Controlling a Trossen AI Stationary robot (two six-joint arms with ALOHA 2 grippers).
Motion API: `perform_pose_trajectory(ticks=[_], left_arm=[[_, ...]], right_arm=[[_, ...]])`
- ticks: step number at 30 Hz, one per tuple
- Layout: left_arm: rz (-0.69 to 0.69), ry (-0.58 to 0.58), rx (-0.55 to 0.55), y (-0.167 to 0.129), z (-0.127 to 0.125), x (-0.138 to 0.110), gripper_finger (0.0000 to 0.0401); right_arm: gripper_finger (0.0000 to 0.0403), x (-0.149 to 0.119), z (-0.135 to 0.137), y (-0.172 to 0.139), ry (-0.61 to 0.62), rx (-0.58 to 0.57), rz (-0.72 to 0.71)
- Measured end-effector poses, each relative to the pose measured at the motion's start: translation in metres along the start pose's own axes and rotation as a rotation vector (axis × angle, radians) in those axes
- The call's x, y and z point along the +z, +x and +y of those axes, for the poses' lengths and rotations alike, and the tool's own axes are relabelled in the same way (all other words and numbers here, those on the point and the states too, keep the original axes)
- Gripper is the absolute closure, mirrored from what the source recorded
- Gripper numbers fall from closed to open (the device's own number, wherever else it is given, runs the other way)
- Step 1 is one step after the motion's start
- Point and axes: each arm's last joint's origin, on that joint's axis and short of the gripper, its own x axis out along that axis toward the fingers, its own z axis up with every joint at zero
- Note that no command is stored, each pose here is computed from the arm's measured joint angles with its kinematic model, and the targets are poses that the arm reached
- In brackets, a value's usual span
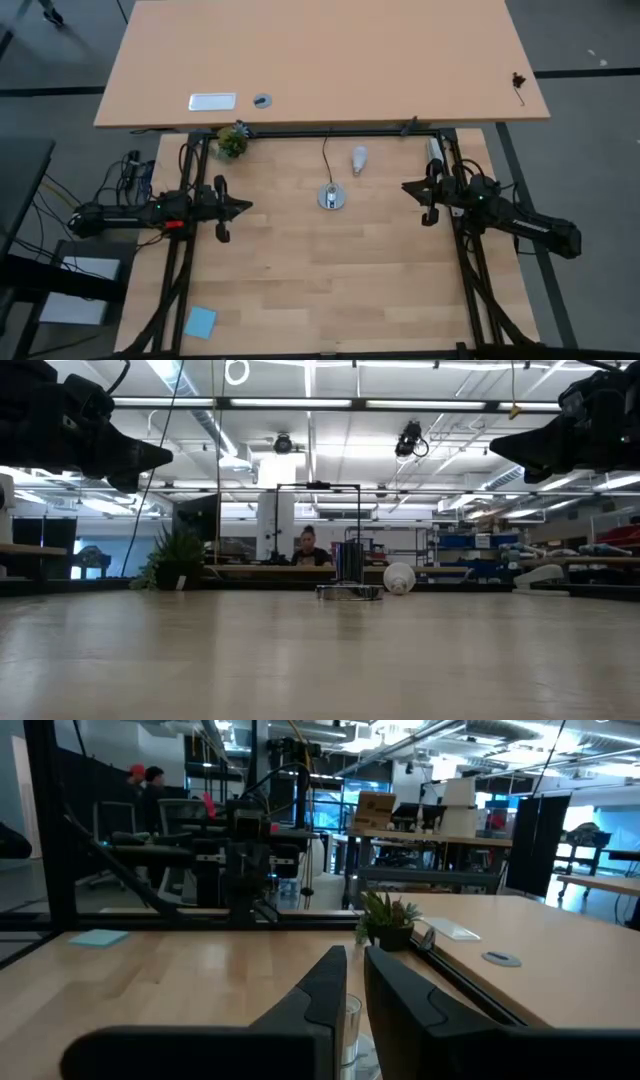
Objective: Screw lightbulb
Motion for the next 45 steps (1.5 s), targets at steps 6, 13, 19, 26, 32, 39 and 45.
perform_pose_trajectory(ticks=[6,13,19,26,32,39,45], left_arm=[[0.000,0.000,0.000,0.000,0.000,0.000,0.0385],[-0.001,0.000,0.000,0.000,0.000,0.000,0.0385],[0.000,0.000,0.000,0.000,0.000,0.000,0.0385],[0.000,0.000,0.000,0.000,0.000,0.000,0.0385],[-0.001,0.001,0.000,0.000,0.000,0.000,0.0385],[-0.095,-0.017,-0.003,0.000,0.000,0.009,0.0385],[-0.273,-0.147,-0.025,-0.004,0.000,0.026,0.0385]], right_arm=[[0.0353,0.000,0.000,0.000,0.000,0.000,0.000],[0.0353,0.000,0.000,0.000,0.000,0.000,0.000],[0.0353,0.000,0.000,0.000,0.000,0.000,0.000],[0.0353,0.000,0.000,0.000,0.000,0.000,0.000],[0.0353,0.000,0.000,0.000,0.000,0.000,0.000],[0.0353,0.000,0.000,0.000,0.000,0.000,0.000],[0.0353,0.000,0.000,0.000,0.000,0.000,0.000]])
